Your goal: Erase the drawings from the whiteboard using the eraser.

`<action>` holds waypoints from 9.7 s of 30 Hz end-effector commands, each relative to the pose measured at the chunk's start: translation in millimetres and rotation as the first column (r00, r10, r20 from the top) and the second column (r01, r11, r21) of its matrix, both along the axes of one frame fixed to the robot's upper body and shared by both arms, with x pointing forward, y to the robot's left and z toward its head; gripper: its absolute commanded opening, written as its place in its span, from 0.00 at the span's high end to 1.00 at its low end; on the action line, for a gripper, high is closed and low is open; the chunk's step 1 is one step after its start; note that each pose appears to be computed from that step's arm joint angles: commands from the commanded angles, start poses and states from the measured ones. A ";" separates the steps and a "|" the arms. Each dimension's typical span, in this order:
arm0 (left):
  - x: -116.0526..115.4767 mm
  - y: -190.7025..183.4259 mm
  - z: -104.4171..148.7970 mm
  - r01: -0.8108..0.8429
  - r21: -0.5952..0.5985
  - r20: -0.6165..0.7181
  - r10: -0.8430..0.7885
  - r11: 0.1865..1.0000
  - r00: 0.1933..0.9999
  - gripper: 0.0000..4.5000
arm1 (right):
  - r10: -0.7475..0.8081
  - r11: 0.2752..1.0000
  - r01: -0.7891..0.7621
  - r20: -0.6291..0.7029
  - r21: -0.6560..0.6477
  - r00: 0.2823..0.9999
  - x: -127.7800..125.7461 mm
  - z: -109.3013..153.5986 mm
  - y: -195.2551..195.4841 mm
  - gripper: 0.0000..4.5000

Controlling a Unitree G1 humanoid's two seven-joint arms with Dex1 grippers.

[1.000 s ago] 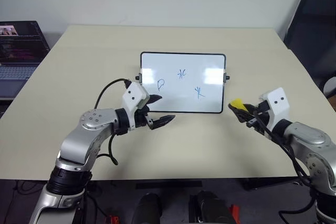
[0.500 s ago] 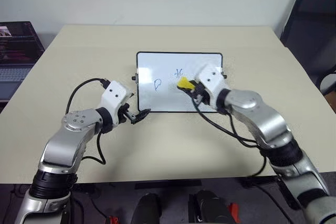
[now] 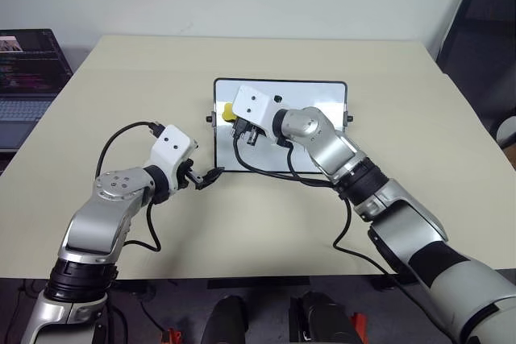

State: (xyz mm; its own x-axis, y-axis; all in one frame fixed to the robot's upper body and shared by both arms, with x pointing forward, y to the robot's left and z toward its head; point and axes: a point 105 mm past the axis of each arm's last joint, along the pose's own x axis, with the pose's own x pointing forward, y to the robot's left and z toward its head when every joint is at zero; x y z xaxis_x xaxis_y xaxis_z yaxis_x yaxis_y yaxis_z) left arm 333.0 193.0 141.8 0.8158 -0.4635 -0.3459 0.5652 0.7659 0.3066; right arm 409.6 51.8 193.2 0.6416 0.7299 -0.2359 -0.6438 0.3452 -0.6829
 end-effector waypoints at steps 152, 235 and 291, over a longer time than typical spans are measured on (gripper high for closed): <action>-25.3 -74.8 7.1 0.421 -0.140 0.069 -0.416 0.896 0.907 0.00 | -0.456 0.884 0.455 -0.016 0.103 0.890 0.6 -52.7 -152.3 0.81; -14.8 -37.2 46.2 0.164 -0.340 0.161 -0.115 0.926 0.980 0.00 | -0.142 0.782 0.199 -0.141 0.591 0.980 -101.4 -12.5 -135.9 0.81; -17.0 -46.7 22.4 0.270 -0.210 0.113 -0.251 0.940 0.961 0.00 | -0.335 0.942 0.328 0.117 0.077 0.935 26.4 6.1 -108.5 0.81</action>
State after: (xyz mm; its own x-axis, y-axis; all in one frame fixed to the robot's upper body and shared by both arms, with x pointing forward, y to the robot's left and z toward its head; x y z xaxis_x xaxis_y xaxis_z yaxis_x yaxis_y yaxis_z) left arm 319.7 154.6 152.4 0.6962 -0.6944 -0.1819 0.7179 0.6755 0.1684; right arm 422.5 -37.0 173.1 0.8024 0.5621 -0.2005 -0.5185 0.4902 -0.7006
